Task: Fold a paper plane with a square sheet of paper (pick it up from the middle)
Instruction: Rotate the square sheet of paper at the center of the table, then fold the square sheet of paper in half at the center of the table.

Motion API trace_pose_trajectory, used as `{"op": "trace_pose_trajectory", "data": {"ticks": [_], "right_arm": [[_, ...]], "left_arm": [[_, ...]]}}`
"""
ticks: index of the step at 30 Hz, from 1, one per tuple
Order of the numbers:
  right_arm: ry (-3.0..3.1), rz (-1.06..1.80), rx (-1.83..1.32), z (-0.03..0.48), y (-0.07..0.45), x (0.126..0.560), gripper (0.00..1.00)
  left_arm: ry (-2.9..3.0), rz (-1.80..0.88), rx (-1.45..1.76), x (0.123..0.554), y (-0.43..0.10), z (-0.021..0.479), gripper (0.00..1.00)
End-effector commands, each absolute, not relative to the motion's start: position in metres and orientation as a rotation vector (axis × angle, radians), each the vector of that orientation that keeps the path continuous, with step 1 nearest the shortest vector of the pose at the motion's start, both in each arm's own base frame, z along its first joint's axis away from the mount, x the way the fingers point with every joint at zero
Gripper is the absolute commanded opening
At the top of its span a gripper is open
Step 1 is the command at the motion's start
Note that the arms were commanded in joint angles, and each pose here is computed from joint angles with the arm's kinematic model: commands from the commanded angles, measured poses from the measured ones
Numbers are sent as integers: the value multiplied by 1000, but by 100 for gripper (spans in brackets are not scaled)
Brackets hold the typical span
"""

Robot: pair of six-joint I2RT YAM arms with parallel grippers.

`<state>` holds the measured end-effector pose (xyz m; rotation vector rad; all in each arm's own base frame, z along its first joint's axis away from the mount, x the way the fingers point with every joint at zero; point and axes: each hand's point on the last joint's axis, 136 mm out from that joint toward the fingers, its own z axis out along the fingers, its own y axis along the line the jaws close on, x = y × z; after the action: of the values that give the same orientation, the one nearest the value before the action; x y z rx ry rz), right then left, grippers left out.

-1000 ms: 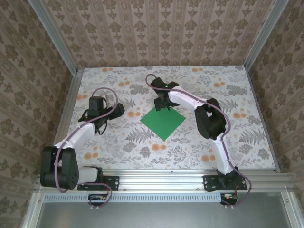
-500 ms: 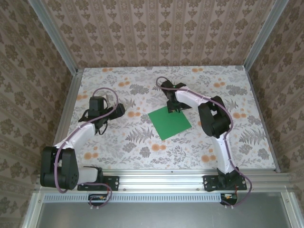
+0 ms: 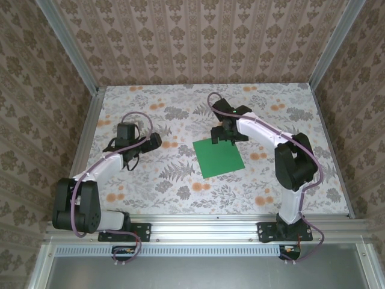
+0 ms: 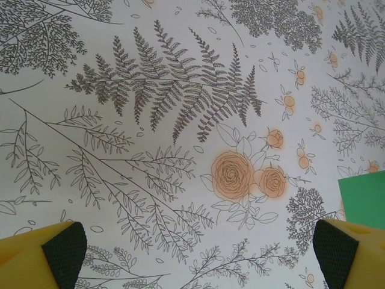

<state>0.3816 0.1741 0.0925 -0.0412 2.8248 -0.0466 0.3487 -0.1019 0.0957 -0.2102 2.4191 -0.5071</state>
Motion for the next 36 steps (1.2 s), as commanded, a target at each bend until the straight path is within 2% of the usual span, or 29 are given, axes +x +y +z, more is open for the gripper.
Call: {"op": "trace_pose_trajectory", "data": {"ticks": [1, 8, 25, 32, 36], "right_arm": [[2940, 54, -133, 67, 192, 362, 100], [3021, 25, -221, 43, 203, 351, 100], [3172, -97, -292, -18, 192, 333, 99], [3223, -111, -280, -37, 187, 320, 92], [3227, -91, -263, -38, 186, 318, 84]], "left_arm": [[2427, -526, -223, 352, -108, 99, 100], [2437, -506, -199, 351, -111, 97, 100], [2455, -495, -195, 351, -112, 96, 100], [2456, -497, -194, 351, -112, 96, 100], [2461, -499, -193, 351, -114, 95, 100]]}}
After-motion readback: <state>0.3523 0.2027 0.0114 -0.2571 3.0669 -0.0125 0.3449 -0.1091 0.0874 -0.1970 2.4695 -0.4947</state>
